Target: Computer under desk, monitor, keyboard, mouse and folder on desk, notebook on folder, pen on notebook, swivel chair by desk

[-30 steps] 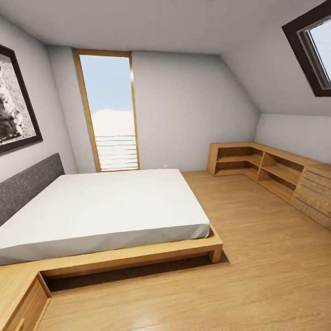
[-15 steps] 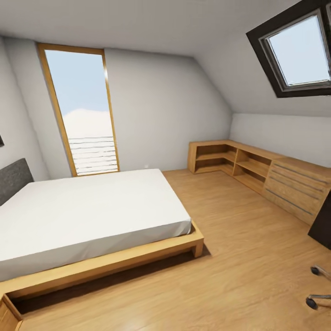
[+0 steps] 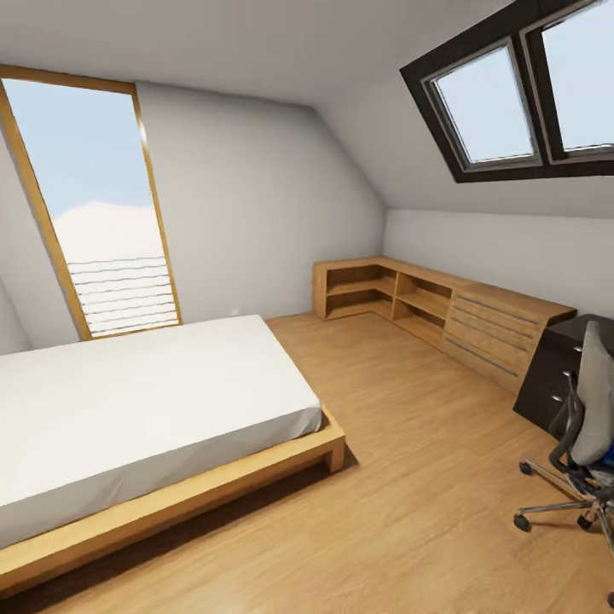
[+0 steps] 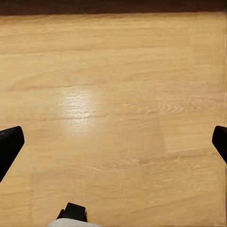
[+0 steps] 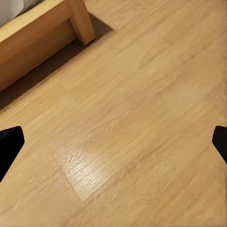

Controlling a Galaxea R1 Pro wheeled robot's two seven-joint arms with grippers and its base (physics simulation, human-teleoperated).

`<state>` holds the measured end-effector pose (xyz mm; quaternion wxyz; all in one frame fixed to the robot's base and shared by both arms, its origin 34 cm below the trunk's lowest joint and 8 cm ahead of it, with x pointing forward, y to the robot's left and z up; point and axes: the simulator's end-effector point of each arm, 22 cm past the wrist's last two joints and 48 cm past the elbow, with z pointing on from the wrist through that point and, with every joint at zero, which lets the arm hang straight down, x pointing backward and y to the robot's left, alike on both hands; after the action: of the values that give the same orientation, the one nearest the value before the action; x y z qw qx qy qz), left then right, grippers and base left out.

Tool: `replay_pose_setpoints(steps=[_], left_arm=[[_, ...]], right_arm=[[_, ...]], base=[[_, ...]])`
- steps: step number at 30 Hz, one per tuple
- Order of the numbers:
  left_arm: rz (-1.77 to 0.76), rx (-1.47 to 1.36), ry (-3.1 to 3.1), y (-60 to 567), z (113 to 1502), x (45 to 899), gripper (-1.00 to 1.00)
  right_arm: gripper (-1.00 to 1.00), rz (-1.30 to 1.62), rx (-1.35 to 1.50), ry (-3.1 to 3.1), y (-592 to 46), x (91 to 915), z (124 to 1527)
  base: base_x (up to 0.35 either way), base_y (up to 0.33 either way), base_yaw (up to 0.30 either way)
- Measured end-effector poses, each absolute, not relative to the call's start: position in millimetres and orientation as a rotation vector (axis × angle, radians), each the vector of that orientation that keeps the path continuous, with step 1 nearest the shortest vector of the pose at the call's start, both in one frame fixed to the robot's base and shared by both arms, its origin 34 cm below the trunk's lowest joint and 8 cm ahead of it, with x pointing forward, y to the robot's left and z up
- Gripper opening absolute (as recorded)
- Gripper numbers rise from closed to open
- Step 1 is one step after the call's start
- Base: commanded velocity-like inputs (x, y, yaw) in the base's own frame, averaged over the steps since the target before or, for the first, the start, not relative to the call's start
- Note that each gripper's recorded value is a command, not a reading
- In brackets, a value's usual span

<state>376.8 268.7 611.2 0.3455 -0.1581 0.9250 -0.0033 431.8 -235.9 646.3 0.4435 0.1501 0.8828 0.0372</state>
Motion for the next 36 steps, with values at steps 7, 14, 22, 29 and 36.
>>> replay_pose_setpoints(steps=[7, 14, 22, 29, 36], left_arm=[[-0.018, -0.372, 2.407, 263.0, 611.2, 377.4, 1.00], [-0.017, -0.371, 2.407, 263.6, 611.2, 377.4, 1.00], [-0.011, -0.373, 2.414, 266.9, 609.6, 374.7, 1.00], [-0.006, -0.375, 2.425, 268.0, 607.0, 371.1, 1.00], [-0.004, -0.376, 2.434, 268.1, 604.8, 368.0, 1.00]], right_arm=[[1.00, 0.093, 0.366, 2.188, -235.8, 432.3, 646.7], [1.00, 0.127, 0.093, 2.213, -206.6, 432.8, 647.6], [1.00, 0.124, 0.054, 2.223, -195.1, 430.8, 646.3], [1.00, 0.131, 0.053, 2.287, -191.0, 421.5, 634.7], [1.00, 0.122, 0.069, 2.297, -196.0, 419.3, 631.8]], base=[[0.000, 0.000, -0.300], [0.000, 0.000, -0.300], [0.000, 0.000, -0.257], [0.000, 0.000, -0.181], [0.000, 0.000, -0.181]])
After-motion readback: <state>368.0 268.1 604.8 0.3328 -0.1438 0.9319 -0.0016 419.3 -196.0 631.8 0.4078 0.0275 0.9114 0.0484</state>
